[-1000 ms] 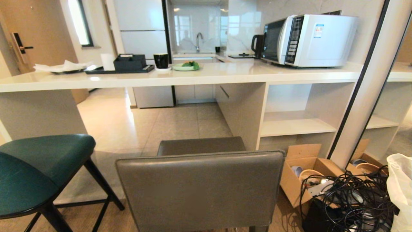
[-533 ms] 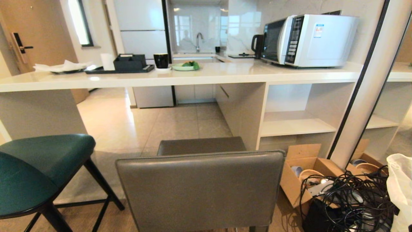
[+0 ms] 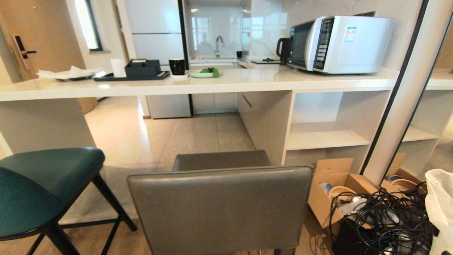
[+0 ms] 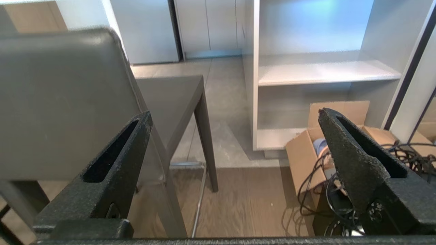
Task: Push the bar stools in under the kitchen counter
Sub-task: Push the blue chair back under the dining table
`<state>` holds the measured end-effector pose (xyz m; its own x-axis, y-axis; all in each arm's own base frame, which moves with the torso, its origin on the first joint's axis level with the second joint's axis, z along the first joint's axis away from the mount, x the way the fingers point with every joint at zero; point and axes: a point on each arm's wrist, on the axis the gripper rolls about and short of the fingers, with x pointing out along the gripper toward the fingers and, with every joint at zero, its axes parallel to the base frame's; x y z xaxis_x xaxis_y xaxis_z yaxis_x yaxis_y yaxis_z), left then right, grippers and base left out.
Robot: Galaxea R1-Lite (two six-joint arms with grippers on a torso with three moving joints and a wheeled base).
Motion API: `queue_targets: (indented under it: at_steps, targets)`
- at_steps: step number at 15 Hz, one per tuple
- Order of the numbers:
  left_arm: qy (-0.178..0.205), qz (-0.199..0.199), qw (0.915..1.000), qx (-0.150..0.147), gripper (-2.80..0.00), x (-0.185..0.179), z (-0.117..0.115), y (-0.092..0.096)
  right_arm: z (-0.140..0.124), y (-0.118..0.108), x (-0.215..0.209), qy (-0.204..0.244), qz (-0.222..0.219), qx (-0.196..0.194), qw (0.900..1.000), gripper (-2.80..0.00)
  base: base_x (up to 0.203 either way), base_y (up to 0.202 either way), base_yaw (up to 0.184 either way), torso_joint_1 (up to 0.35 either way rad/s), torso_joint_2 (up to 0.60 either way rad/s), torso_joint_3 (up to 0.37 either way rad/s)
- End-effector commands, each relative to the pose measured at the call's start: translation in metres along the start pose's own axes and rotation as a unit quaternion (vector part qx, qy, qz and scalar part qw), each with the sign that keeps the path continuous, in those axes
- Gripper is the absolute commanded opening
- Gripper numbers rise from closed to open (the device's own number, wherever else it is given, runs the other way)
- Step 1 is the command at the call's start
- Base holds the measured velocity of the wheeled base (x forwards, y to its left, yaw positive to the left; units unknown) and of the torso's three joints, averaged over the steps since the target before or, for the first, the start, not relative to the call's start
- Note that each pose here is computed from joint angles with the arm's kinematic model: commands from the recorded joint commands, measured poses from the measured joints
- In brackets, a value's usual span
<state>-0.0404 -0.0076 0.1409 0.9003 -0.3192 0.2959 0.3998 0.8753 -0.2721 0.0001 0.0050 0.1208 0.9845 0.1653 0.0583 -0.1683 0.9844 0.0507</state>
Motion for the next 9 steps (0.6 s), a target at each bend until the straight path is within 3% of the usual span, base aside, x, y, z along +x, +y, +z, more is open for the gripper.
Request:
queue_targets:
  at_steps: [1,2,4,5,9]
  targets:
    - [0.026,0.141,0.9826,0.119,0.0,-0.002,-0.009,0.01,-0.004,0.0,0.001,0.008,0.002,-0.004,1.0,0.0,0.0,0.0,0.0,0.0,0.0,0.0]
    - [0.042,0.181,0.972,0.144,0.0,-0.003,-0.013,0.013,-0.005,-0.001,0.001,0.009,-0.001,-0.013,1.0,0.0,0.0,0.0,0.0,0.0,0.0,0.0]
    - [0.115,0.263,0.9421,0.174,0.0,-0.008,-0.035,0.024,-0.007,-0.001,0.001,-0.005,-0.012,-0.034,0.999,0.0,0.0,0.0,0.0,0.0,0.0,0.0]
    - [0.133,0.272,0.937,0.174,0.0,-0.008,-0.044,0.028,-0.007,-0.001,0.001,-0.006,-0.016,-0.039,0.999,0.0,0.0,0.0,0.0,0.0,0.0,0.0]
    - [0.134,0.274,0.9361,0.175,0.0,-0.008,-0.045,0.029,-0.008,-0.004,0.001,0.002,-0.079,-0.06,0.995,0.0,0.0,0.0,0.0,0.0,0.0,0.0]
